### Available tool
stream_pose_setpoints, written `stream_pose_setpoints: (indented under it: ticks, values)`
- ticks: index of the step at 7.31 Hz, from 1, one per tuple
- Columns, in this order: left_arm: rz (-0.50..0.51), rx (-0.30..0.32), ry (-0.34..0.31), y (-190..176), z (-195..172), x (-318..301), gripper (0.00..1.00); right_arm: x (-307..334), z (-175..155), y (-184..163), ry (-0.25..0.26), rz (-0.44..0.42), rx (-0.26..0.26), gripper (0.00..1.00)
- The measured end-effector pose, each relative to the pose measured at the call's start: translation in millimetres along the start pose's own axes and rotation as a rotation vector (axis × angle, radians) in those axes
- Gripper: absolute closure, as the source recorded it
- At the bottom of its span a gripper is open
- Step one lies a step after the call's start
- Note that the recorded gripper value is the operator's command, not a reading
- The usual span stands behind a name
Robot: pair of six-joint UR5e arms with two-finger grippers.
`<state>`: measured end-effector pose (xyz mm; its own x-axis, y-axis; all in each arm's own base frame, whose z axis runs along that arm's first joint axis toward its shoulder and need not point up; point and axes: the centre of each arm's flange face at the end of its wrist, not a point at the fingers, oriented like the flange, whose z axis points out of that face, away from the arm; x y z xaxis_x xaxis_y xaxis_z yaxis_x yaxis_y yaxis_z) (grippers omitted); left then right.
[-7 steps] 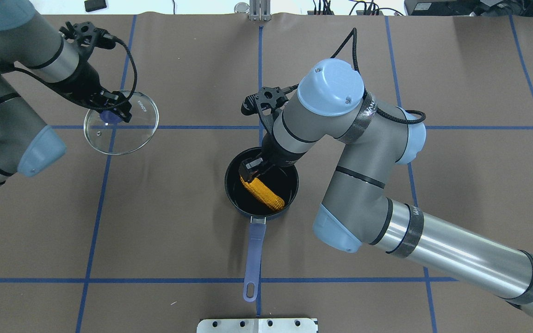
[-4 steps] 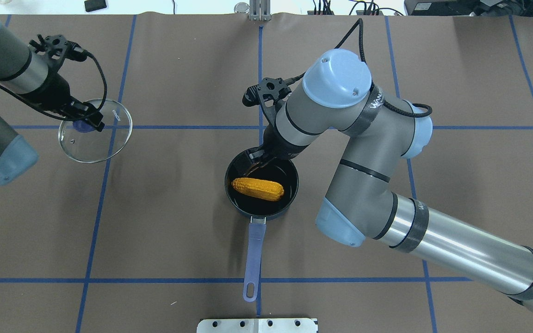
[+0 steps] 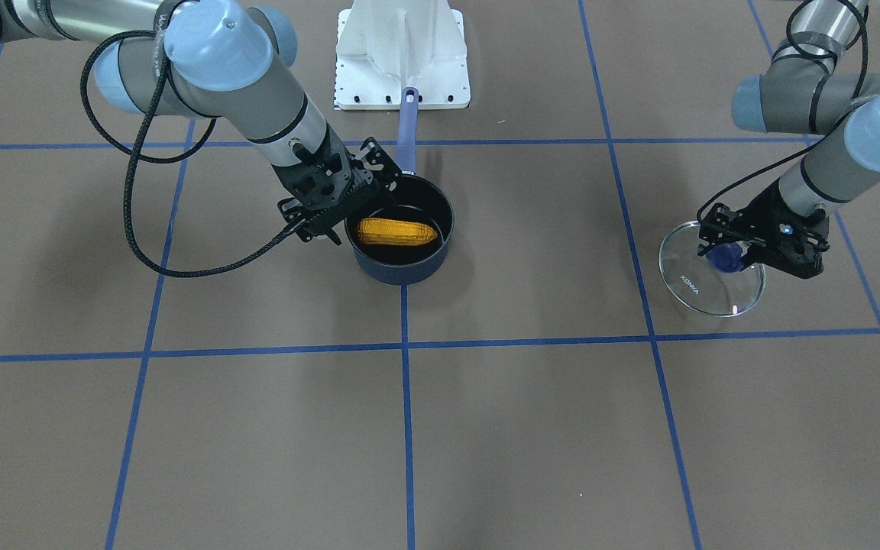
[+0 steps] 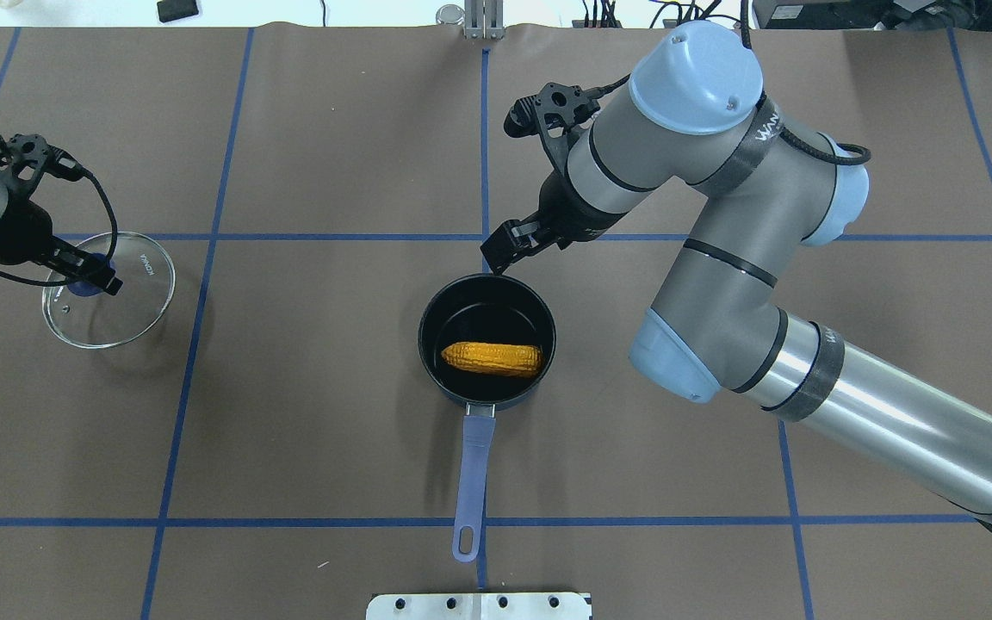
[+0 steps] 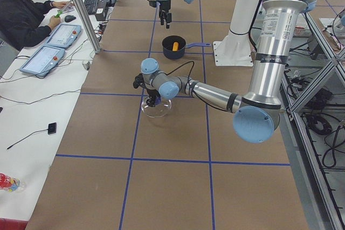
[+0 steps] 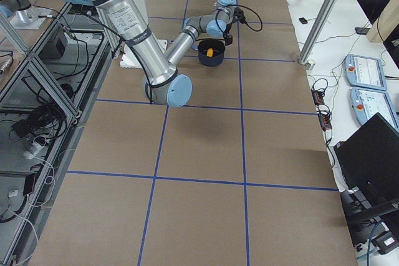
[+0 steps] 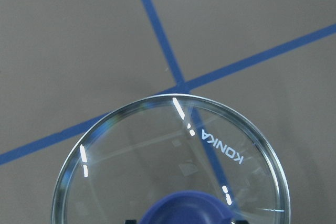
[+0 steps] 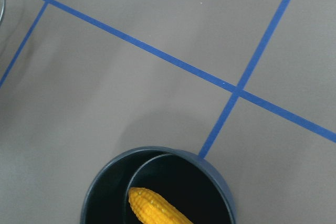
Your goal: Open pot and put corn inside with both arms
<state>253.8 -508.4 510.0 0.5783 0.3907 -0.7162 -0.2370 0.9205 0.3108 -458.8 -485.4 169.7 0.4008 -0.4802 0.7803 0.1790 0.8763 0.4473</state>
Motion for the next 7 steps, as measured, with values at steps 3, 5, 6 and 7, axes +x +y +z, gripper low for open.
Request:
stream_pose_setpoints:
  ticks: [3,5,6,7]
  values:
    - [-0.004,-0.021,0.017,5,12,-9,0.39,7,2,3,0.006,-0.002,-0.006,0.00]
    - [-0.007,-0.029,0.024,4,15,-8,0.13,8,2,3,0.008,-0.002,-0.005,0.00]
    - [-0.007,-0.031,0.034,3,15,-6,0.03,8,2,3,0.008,-0.001,-0.005,0.00]
    - [-0.008,-0.034,0.043,2,15,-4,0.02,8,1,3,0.008,-0.002,-0.004,0.00]
